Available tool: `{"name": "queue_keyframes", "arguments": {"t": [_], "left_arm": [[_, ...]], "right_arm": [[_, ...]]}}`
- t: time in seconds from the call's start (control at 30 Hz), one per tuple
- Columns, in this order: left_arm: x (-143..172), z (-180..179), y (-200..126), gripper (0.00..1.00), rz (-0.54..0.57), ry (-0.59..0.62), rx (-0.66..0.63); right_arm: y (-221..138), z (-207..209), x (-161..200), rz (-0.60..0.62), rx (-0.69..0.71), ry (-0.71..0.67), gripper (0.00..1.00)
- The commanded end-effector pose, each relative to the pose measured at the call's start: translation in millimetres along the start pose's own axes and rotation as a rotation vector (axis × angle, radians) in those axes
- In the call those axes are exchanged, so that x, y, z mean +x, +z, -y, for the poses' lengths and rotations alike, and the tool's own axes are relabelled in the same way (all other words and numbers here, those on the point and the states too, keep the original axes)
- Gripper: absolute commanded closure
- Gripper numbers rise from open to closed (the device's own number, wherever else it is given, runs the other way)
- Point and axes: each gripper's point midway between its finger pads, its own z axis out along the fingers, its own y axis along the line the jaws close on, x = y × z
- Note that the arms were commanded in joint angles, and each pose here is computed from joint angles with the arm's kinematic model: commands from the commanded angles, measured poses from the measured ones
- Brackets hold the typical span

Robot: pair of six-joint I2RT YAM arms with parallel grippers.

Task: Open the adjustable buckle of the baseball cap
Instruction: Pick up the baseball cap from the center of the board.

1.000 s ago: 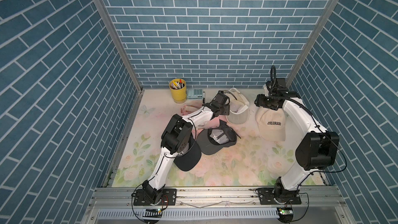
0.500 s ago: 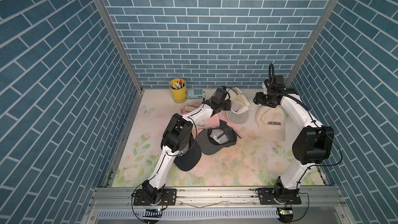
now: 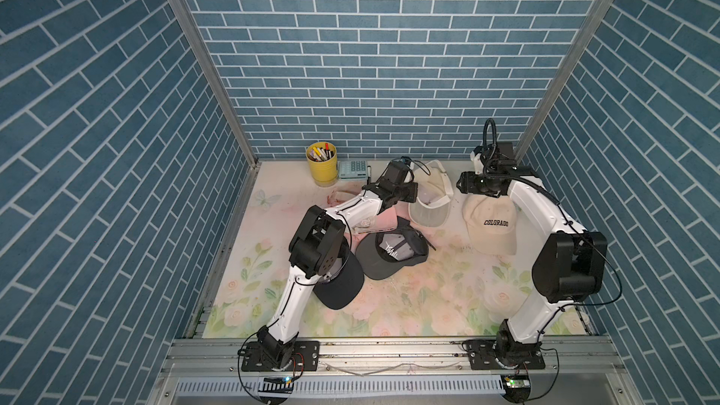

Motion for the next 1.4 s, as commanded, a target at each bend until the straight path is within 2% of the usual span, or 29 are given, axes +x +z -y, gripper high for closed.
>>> {"name": "queue_keyframes", "arguments": {"t": [0.0,0.17,0.47,0.67,0.77,0.9,1.07,1.2,1.37], "left_arm": [[-47,28,-39,1.00,0.141,0.119,0.078],[-72,45,-76,1.00,0.253,0.160,0.125],[-93,70,-121,1.00,0.377,0.216,0.214],[-95,81,-134,1.00,0.400,0.254,0.263],[-95,89,-141,1.00,0.416,0.278,0.311],[-95,93,-155,1.00,0.457,0.297,0.335],[-97,98,-166,1.00,0.491,0.292,0.366],[-99,103,-175,1.00,0.516,0.289,0.400],[-96,108,-177,1.00,0.514,0.295,0.435]], "right_arm": [[-25,-2,-29,0.174,-0.006,-0.161,0.35],[-30,6,-37,0.253,-0.062,-0.141,0.35],[-27,0,-58,0.374,-0.229,-0.069,0.36],[-33,-9,-69,0.472,-0.276,-0.121,0.36],[-30,-6,-70,0.472,-0.265,-0.115,0.37],[-37,-5,-73,0.538,-0.254,-0.129,0.38],[-36,0,-65,0.514,-0.232,-0.122,0.38],[-43,1,-62,0.553,-0.229,-0.110,0.38],[-57,-19,-69,0.596,-0.350,-0.141,0.41]]}}
